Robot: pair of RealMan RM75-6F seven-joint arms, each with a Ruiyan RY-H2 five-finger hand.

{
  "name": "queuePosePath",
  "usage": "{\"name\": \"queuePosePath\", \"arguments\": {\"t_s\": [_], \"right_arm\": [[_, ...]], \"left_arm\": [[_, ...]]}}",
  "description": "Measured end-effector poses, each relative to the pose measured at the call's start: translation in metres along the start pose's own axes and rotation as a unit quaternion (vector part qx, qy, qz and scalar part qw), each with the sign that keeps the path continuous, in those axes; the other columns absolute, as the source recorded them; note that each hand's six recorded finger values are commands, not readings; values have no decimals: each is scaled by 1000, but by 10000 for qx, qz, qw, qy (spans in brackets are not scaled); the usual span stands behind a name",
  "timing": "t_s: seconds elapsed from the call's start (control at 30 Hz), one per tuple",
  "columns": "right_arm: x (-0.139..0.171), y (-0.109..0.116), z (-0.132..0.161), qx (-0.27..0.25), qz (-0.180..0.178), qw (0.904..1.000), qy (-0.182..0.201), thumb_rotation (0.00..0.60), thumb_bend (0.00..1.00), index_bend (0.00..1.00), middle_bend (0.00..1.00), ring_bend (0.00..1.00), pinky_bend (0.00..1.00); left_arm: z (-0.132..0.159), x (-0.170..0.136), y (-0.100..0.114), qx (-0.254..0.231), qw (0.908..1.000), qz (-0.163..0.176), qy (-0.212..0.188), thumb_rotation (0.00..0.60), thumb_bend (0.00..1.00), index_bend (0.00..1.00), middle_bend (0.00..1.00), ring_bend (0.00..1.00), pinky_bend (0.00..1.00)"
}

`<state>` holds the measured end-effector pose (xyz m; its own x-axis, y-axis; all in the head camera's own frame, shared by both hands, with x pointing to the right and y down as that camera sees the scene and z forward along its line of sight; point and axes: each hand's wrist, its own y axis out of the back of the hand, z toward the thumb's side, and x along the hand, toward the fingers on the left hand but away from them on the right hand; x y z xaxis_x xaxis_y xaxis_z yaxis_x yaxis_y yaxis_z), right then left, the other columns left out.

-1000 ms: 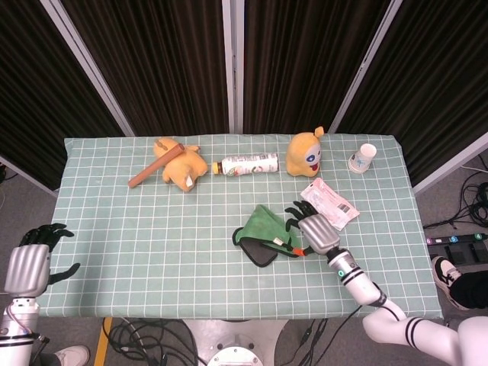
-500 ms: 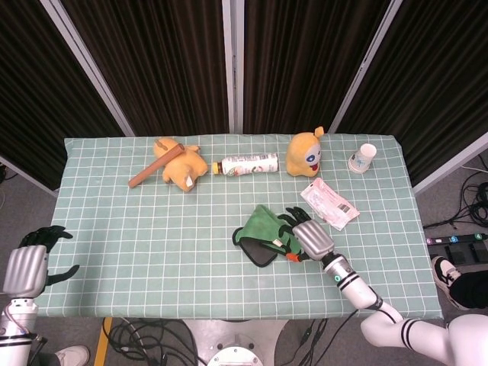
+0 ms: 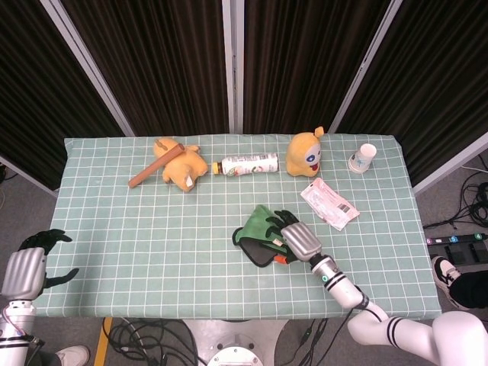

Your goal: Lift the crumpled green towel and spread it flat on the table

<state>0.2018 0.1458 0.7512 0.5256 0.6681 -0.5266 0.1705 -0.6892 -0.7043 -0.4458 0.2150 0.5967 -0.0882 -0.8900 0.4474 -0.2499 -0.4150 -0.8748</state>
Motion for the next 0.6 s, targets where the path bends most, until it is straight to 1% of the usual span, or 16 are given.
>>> {"name": "queuePosePath", "arguments": {"t_s": [0.2,0.37,0.47,0.6], "right_arm": [[-11,2,-9,348,-159,9991,-161,582,55,364,143,0,0],[-20,3,-14,484,-271,9982,-236,584,57,367,143,0,0],[-25,1,-15,507,-279,9980,-246,582,84,380,146,0,0],[-28,-3,-13,497,-283,9982,-197,587,159,414,164,0,0]], "left_arm": [[0,0,0,-32,10000,-4,-21,600,143,414,365,250,236],[-3,-1,0,-57,10000,-21,27,600,143,414,365,250,236],[-3,-1,-1,-70,10000,-43,35,600,143,414,365,250,236],[-4,-1,-1,-87,9999,-60,53,600,142,414,365,250,237]]}}
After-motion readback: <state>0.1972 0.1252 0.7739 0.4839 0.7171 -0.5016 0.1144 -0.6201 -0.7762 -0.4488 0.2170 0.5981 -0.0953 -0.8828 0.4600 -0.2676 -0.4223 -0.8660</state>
